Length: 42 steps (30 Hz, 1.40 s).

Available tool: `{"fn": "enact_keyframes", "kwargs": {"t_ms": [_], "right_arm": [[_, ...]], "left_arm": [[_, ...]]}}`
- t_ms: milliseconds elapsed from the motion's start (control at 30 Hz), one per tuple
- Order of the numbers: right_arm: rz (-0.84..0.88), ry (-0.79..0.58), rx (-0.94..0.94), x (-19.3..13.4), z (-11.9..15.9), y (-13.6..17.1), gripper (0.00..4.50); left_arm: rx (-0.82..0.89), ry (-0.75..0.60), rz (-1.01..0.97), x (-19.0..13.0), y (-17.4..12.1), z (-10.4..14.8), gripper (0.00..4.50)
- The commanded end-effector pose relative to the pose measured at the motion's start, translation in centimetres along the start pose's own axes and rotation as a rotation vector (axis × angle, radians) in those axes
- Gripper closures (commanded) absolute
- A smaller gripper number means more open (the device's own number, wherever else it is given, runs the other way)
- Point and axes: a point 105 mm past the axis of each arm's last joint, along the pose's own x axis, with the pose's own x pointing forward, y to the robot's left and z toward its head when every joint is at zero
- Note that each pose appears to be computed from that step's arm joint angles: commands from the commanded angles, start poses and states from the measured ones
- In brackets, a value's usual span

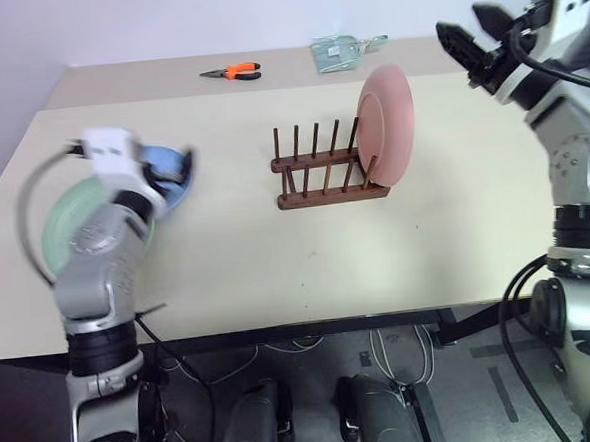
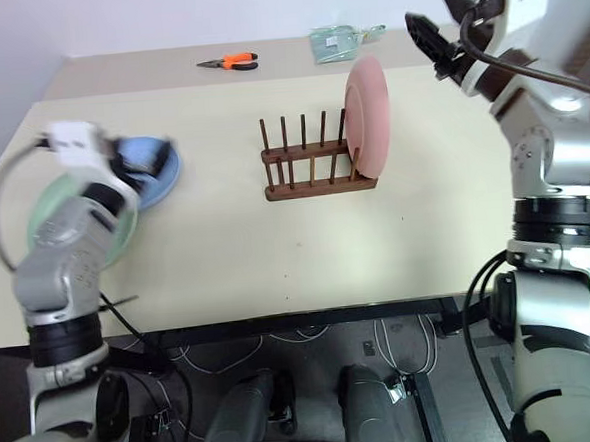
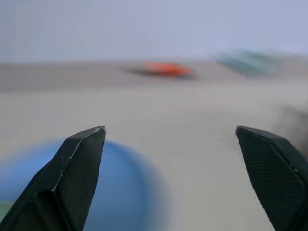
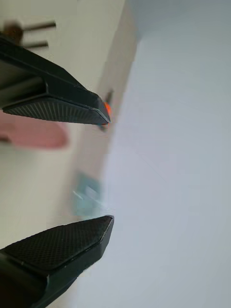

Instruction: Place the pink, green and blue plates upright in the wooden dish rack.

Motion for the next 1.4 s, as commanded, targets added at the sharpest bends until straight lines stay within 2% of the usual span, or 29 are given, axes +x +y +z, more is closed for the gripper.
{"fn": "enact_keyframes", "kwargs": {"t_ms": [33,100,167,267,333,467,567,733,800,900,967,1133,1300,1400], "right_arm": [[0.33,-0.009,-0.076,0.1,0.7,7.1,1.49],[0.487,0.023,-0.025,-0.5,-0.3,10.8,0.96],[0.637,0.065,0.024,-1.4,-1.4,14.4,0.15],[0.77,0.114,0.045,-2.7,-2.8,18.1,0.07],[0.805,0.125,0.052,-3.1,-3.4,19.3,0.07],[0.866,0.124,0.066,-3.7,-4.0,21.4,0.07],[0.885,0.132,0.055,-4.0,-4.4,22.1,0.0],[0.876,0.149,0.027,-4.2,-5.1,22.4,0.0],[0.866,0.152,0.022,-4.3,-5.2,22.3,0.0],[0.861,0.166,0.022,-4.3,-5.2,21.9,0.0],[0.846,0.148,-0.045,-3.9,-5.1,21.6,0.0],[0.767,0.103,-0.349,-1.7,-5.7,21.4,0.0],[0.662,0.043,-0.584,1.0,-5.8,20.8,0.0],[0.627,0.034,-0.686,1.9,-6.3,20.7,0.0]], "left_arm": [[-0.083,-0.002,0.452,-2.1,9.2,0.2,0.05],[-0.099,0.024,0.551,-3.8,11.6,-0.7,0.0],[-0.122,0.095,0.559,-5.2,12.4,-2.5,0.0],[-0.177,0.192,0.504,-6.8,11.9,-5.1,0.0],[-0.229,0.245,0.476,-7.7,11.4,-6.5,0.0],[-0.369,0.413,0.328,-9.0,8.5,-10.1,0.0],[-0.479,0.43,0.317,-9.0,7.7,-10.8,0.9],[-0.527,0.438,0.36,-9.1,7.8,-11.5,3.46],[-0.542,0.4,0.357,-8.8,7.8,-11.0,4.48],[-0.51,0.161,0.183,-7.0,5.9,-5.8,4.48],[-0.49,0.066,0.071,-6.4,4.0,-3.0,4.48],[-0.233,0.024,-0.22,-5.2,-3.1,1.1,4.48],[-0.109,0.007,-0.351,-4.7,-8.5,3.6,4.48],[-0.112,0.04,-0.368,-4.5,-10.4,3.9,4.48]]}}
